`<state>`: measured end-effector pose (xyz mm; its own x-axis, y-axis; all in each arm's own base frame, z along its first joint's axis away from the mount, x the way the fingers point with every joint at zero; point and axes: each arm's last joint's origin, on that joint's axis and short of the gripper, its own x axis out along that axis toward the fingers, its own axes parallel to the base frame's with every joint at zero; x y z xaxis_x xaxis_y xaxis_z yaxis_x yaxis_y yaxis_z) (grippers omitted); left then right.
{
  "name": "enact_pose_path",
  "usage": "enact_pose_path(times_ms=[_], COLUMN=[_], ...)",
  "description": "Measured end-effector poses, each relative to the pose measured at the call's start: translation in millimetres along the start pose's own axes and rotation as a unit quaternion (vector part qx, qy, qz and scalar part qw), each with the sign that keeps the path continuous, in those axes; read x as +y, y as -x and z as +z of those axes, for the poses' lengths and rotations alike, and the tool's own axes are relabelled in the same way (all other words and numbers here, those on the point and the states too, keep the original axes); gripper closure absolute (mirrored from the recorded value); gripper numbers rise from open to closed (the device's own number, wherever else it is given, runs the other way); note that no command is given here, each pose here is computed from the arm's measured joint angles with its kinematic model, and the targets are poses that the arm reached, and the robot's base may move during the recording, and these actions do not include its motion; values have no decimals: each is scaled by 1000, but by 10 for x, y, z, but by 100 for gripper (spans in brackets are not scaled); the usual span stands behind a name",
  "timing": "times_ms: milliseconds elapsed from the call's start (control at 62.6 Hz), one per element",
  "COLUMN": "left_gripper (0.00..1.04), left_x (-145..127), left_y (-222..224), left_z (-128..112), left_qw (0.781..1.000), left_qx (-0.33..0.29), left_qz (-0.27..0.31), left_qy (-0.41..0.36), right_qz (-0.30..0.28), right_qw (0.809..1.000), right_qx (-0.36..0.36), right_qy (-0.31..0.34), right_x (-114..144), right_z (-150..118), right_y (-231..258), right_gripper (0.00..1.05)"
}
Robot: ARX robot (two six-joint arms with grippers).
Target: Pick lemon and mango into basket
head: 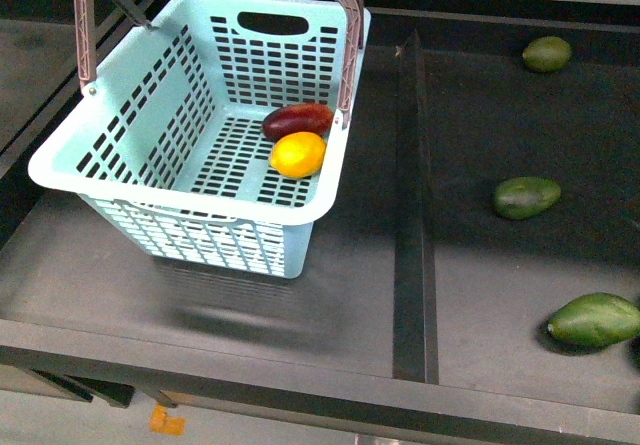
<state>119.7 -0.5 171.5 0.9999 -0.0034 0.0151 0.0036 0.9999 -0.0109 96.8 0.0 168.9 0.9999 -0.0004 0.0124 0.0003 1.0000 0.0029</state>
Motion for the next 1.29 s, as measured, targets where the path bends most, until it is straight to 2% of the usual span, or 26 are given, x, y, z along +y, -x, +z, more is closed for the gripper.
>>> enact_pose_path(times_ms=[463,511,1086,1294], left_gripper=[101,101,101,57], left_x=[1,1,1,1], left_y=[122,177,226,226], left_z=[-2,-44,-29,-29], left_qw=[1000,1000,1000,1000], left_qx=[0,17,2,2], left_qz=[0,0,0,0], left_qy=[0,0,0,0], right_qz=[0,0,0,0], right_qw=[1000,1000,1000,1000], right_qx=[0,0,0,0], right_qy=[0,0,0,0], right_x=[0,0,0,0], right_z=[0,0,0,0], right_y=[0,0,0,0], right_gripper=[9,9,9,9])
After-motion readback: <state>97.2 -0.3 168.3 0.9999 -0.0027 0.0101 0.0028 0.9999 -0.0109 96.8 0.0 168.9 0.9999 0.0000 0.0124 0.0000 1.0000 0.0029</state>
